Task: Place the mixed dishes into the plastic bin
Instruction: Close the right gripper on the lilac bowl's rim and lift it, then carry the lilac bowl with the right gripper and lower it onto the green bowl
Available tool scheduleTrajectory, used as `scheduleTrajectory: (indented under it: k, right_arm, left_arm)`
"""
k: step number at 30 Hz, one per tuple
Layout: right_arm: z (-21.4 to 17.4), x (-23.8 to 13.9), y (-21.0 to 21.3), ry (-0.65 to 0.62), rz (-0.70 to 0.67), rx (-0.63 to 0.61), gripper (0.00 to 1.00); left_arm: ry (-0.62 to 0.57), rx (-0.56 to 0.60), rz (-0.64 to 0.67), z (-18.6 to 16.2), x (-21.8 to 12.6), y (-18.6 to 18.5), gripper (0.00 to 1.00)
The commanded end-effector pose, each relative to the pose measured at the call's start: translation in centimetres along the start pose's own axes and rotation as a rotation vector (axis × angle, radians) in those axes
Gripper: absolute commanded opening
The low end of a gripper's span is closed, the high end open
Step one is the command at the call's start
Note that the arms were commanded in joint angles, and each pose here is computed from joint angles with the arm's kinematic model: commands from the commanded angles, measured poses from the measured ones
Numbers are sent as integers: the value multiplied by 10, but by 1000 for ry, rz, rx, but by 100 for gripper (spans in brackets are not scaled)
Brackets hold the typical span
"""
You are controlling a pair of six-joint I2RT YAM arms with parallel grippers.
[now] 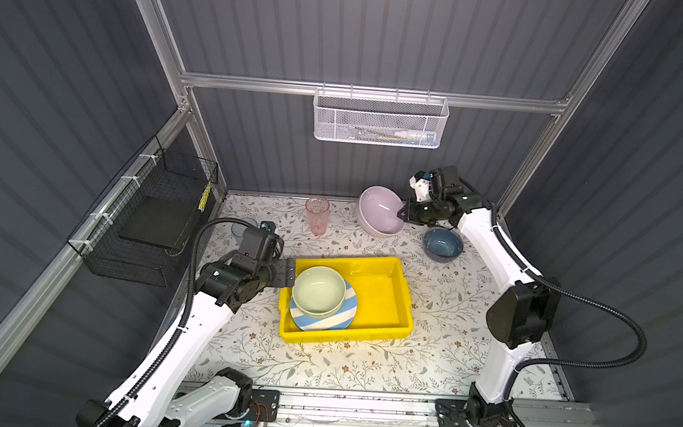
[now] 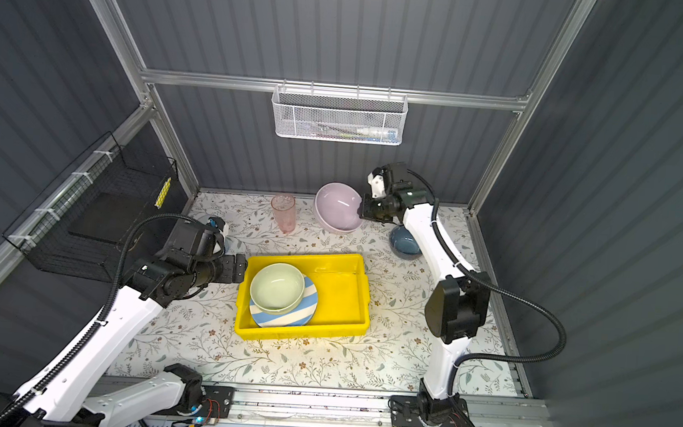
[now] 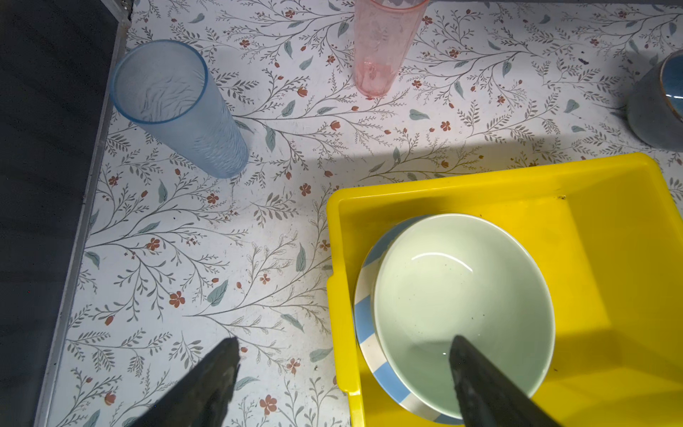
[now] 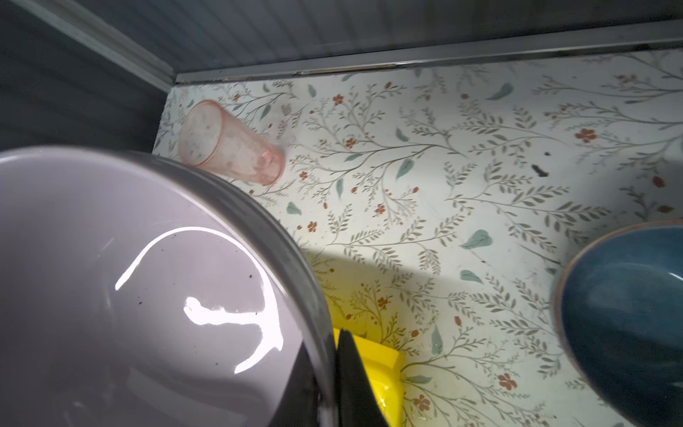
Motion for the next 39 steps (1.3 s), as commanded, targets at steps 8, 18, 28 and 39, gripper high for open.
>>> scheduleTrajectory:
  k: [8,18,28,39]
  right_arm:
    - [-16,-10,96,64,155,-230,1]
    - [-36,9,137,131,178,-259,1]
    - [-57,30,168,177,70,-317,0]
    - [-71,53,180,247,47,-293,0]
  left_arm:
    - [-71,-8,80,-5,-20,19,92]
    - [-142,-16,103,-5,-34,27,93]
    - [-175,-31,122,-5,-41,32,93]
    - [-187,-39,111,-7,-43,33,93]
Point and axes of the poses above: each gripper's point midway between its finger pads, its own x axis out along the fingers, its own y axis along the line the jaws close on, z = x × y, the point moved 8 cm from there along -x, back along the fingers, and after that the axes turned 13 degrees about -x, right-handed, at the moved point
